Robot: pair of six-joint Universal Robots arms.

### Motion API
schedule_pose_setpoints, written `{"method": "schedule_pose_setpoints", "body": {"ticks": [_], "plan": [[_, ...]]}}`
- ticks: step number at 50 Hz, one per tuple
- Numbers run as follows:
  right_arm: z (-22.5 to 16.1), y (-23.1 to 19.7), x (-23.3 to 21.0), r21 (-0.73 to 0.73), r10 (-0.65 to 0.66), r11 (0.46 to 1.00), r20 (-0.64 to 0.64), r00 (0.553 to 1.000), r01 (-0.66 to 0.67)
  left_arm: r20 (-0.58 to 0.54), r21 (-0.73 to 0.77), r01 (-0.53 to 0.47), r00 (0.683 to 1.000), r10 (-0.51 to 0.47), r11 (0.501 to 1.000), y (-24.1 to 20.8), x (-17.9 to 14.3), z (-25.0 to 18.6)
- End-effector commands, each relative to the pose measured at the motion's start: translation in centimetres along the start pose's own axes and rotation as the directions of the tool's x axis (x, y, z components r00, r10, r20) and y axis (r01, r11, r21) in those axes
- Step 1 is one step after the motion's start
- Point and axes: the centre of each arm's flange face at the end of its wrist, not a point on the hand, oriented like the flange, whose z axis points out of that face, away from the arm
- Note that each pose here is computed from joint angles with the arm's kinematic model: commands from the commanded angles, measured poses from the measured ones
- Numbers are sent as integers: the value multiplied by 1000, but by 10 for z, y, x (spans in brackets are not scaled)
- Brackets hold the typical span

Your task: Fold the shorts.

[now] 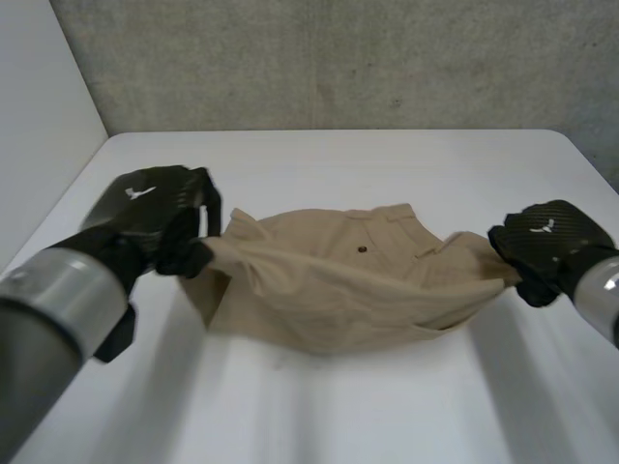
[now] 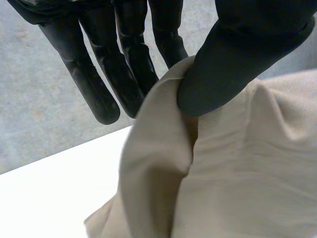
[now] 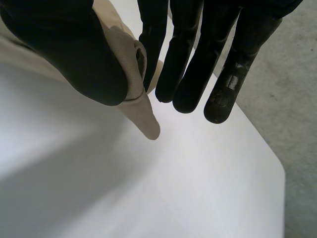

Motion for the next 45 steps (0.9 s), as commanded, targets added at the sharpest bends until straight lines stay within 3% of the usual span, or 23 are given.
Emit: {"method": "schedule_pose_setpoints", "body": {"ticks": [1, 8, 17, 26, 34, 38, 42, 43, 45], "plan": [[-47, 4, -1, -67, -133, 989, 16, 991, 134, 9, -2, -13, 1000, 13, 1000, 7, -17, -33], [-81, 4, -1, -107, -172, 979, 31, 985, 175, 33, -49, -33, 999, 34, 998, 18, -28, -58], [-78, 8, -11, -81, -152, 984, 100, 983, 161, 4, -107, -15, 1000, 15, 994, 37, -31, -54], [-24, 11, -16, -31, -141, 989, 154, 978, 147, -1, -133, -9, 1000, 9, 991, 58, -41, 7], [13, -33, 3, 104, -110, 988, -1, 994, 110, 5, 33, -24, 1000, 24, 999, 7, -50, 66], [16, -82, 27, 316, -45, 944, -165, 985, 96, 41, 232, -22, 999, 12, 972, -57, -55, 80], [4, -134, 62, 546, 109, 832, -327, 939, 94, 76, 450, 27, 995, -69, 893, -127, -61, 72], [-11, -152, 78, 623, 179, 774, -383, 906, 111, 79, 488, 38, 993, -87, 872, -140, -62, 68], [-30, -168, 91, 683, 236, 718, -424, 874, 137, 76, 564, 59, 989, -123, 824, -165, -65, 58]]}}
